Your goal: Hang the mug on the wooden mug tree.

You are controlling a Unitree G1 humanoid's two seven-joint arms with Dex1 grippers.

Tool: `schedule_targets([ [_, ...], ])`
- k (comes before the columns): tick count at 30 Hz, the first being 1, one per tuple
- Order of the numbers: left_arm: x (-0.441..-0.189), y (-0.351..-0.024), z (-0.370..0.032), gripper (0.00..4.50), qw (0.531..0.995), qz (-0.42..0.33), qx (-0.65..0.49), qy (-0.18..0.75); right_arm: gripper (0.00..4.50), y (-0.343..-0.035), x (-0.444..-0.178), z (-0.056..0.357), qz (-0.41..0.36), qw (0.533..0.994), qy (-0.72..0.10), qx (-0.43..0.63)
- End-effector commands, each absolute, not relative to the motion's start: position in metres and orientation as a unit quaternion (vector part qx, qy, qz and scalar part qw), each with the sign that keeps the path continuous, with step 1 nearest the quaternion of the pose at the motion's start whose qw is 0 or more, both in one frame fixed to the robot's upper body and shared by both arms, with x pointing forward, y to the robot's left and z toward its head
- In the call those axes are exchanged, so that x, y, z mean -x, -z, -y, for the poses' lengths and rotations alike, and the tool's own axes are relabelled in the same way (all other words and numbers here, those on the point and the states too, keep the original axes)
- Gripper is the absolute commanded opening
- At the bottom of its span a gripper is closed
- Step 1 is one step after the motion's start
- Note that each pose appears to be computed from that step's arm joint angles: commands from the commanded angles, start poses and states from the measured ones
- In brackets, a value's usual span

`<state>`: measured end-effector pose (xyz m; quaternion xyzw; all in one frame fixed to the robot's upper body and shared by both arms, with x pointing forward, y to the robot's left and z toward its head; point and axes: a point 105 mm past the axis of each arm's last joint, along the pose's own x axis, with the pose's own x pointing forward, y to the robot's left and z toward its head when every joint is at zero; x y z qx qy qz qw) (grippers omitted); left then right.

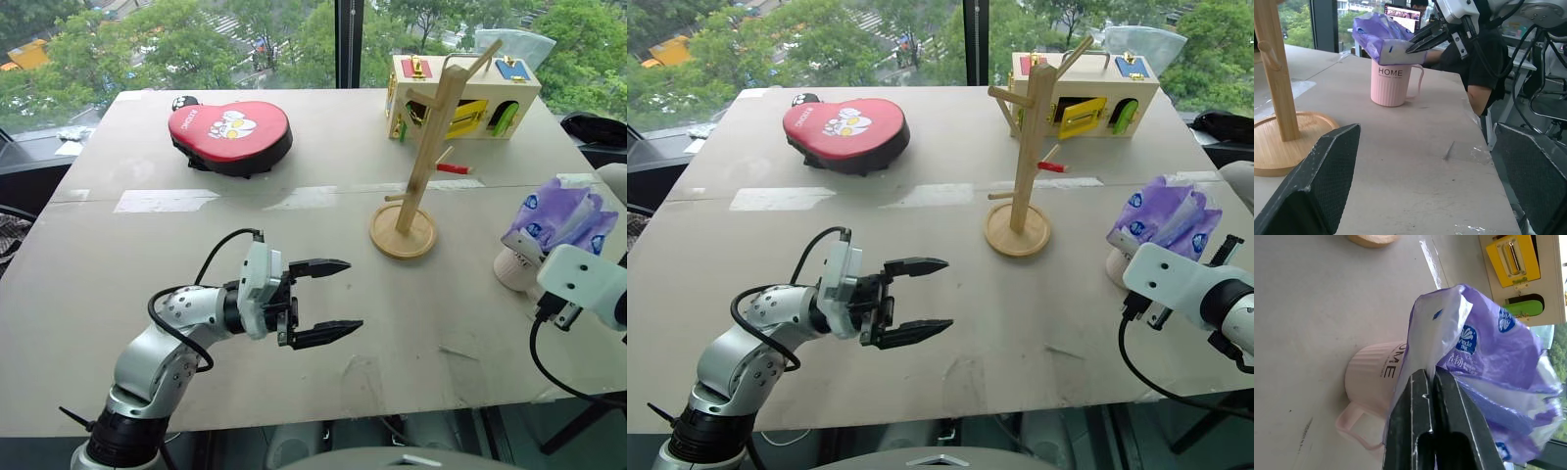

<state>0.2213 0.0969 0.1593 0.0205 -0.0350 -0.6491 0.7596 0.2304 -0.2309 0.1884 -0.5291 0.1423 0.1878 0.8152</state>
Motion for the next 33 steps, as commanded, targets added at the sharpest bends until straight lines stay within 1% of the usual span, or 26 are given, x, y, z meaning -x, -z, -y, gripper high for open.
schedule_targets([
  [1, -0.227, -0.165, -0.104, 4.50, 0.756, 0.053, -0.029, 0.651, 0.13, -0.215, -0.233, 0.234, -0.107, 0.827, -0.154, 0.530],
  [4, -0.228, -0.164, -0.106, 4.50, 0.755, 0.055, -0.029, 0.653, 0.13, -0.237, -0.238, 0.244, -0.087, 0.837, -0.118, 0.527],
  [6, -0.227, -0.164, -0.107, 4.50, 0.753, 0.057, -0.030, 0.654, 0.13, -0.252, -0.243, 0.259, -0.078, 0.842, -0.079, 0.528],
  [9, -0.224, -0.164, -0.106, 4.50, 0.752, 0.061, -0.030, 0.655, 0.13, -0.263, -0.251, 0.285, -0.082, 0.836, -0.035, 0.541],
  [13, -0.219, -0.165, -0.104, 4.50, 0.753, 0.066, -0.033, 0.654, 0.13, -0.259, -0.268, 0.324, -0.105, 0.831, 0.004, 0.546],
  [14, -0.218, -0.166, -0.104, 4.50, 0.754, 0.068, -0.033, 0.652, 0.13, -0.258, -0.272, 0.329, -0.103, 0.837, 0.007, 0.537],
  [16, -0.217, -0.167, -0.105, 4.50, 0.759, 0.071, -0.034, 0.646, 0.13, -0.259, -0.278, 0.335, -0.097, 0.847, 0.008, 0.523],
  [18, -0.215, -0.168, -0.105, 4.50, 0.764, 0.072, -0.035, 0.640, 0.13, -0.259, -0.283, 0.340, -0.094, 0.847, 0.009, 0.523],
  [25, -0.217, -0.166, -0.099, 4.50, 0.770, 0.071, -0.033, 0.633, 0.13, -0.254, -0.304, 0.367, -0.099, 0.822, 0.030, 0.561],
  [26, -0.217, -0.167, -0.098, 4.50, 0.771, 0.071, -0.032, 0.632, 0.13, -0.248, -0.308, 0.368, -0.104, 0.825, 0.024, 0.554],
  [28, -0.218, -0.167, -0.096, 4.50, 0.772, 0.073, -0.032, 0.631, 0.13, -0.223, -0.314, 0.370, -0.127, 0.832, 0.001, 0.541],
  [30, -0.217, -0.167, -0.093, 4.50, 0.772, 0.075, -0.030, 0.631, 0.13, -0.190, -0.317, 0.369, -0.158, 0.843, -0.028, 0.514],
  [31, -0.216, -0.167, -0.092, 4.50, 0.771, 0.075, -0.030, 0.631, 0.13, -0.175, -0.318, 0.367, -0.165, 0.851, -0.044, 0.496],
  [33, -0.215, -0.167, -0.090, 4.50, 0.771, 0.076, -0.030, 0.632, 0.13, -0.157, -0.319, 0.364, -0.166, 0.877, -0.055, 0.447],
])
